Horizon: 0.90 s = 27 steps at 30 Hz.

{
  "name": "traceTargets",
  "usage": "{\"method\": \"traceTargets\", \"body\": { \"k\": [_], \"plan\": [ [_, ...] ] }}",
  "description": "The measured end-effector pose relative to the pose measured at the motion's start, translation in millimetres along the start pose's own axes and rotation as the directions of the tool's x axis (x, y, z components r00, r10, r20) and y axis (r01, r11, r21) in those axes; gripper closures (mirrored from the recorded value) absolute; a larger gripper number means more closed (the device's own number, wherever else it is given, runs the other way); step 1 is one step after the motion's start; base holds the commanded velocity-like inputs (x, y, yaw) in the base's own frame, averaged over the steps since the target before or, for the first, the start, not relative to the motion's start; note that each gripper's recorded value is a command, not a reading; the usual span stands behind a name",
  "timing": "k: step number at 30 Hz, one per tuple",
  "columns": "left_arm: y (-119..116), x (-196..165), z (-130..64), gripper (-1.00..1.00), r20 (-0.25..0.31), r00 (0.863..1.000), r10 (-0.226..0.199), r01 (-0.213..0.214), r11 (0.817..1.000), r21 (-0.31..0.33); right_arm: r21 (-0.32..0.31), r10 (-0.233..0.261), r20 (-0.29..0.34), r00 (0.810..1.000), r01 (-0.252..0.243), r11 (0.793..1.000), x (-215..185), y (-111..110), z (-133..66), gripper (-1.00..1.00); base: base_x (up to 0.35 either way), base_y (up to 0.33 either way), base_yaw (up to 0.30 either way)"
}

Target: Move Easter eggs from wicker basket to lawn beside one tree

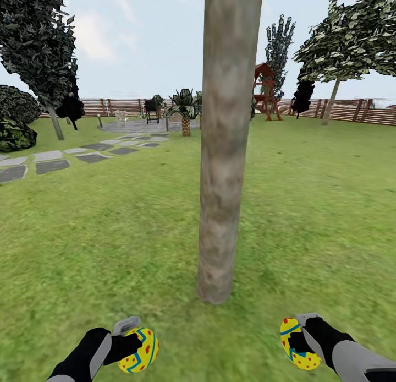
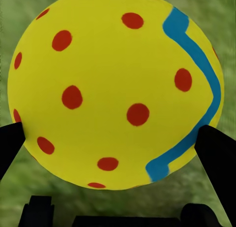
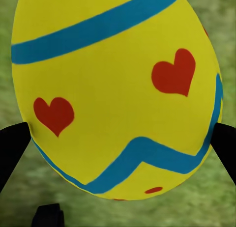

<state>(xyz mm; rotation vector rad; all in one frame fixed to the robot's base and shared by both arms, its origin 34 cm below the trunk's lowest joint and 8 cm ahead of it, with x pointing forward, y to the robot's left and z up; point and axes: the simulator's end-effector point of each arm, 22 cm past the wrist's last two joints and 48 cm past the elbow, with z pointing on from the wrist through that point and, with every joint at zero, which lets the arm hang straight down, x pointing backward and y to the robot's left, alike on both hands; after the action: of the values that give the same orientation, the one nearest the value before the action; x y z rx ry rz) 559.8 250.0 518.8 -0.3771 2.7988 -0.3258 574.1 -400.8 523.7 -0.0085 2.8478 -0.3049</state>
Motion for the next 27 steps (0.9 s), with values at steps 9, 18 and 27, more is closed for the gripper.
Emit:
{"method": "traceTargets", "body": {
  "k": [9,18,27],
  "plan": [
    [113.7,-42.1,-24.1,1.00,0.072,0.997,0.015,-0.008,0.996,-0.091,0.004,0.002,0.000,1.000,-0.002,1.000,6.3,-0.2,15.3,1.00,0.000,0.000,0.000],
    [176.3,-63.2,-46.8,1.00,0.111,0.993,0.027,-0.020,0.998,-0.065,0.007,0.005,0.000,1.000,-0.005,1.000,13.2,0.8,30.9,1.00,0.000,0.000,0.000],
    [178.4,-54.9,-29.4,1.00,0.108,0.994,0.027,-0.020,0.998,-0.062,0.009,0.007,0.000,1.000,-0.007,1.000,20.0,2.6,46.7,1.00,0.000,0.000,0.000]
  ]
}}
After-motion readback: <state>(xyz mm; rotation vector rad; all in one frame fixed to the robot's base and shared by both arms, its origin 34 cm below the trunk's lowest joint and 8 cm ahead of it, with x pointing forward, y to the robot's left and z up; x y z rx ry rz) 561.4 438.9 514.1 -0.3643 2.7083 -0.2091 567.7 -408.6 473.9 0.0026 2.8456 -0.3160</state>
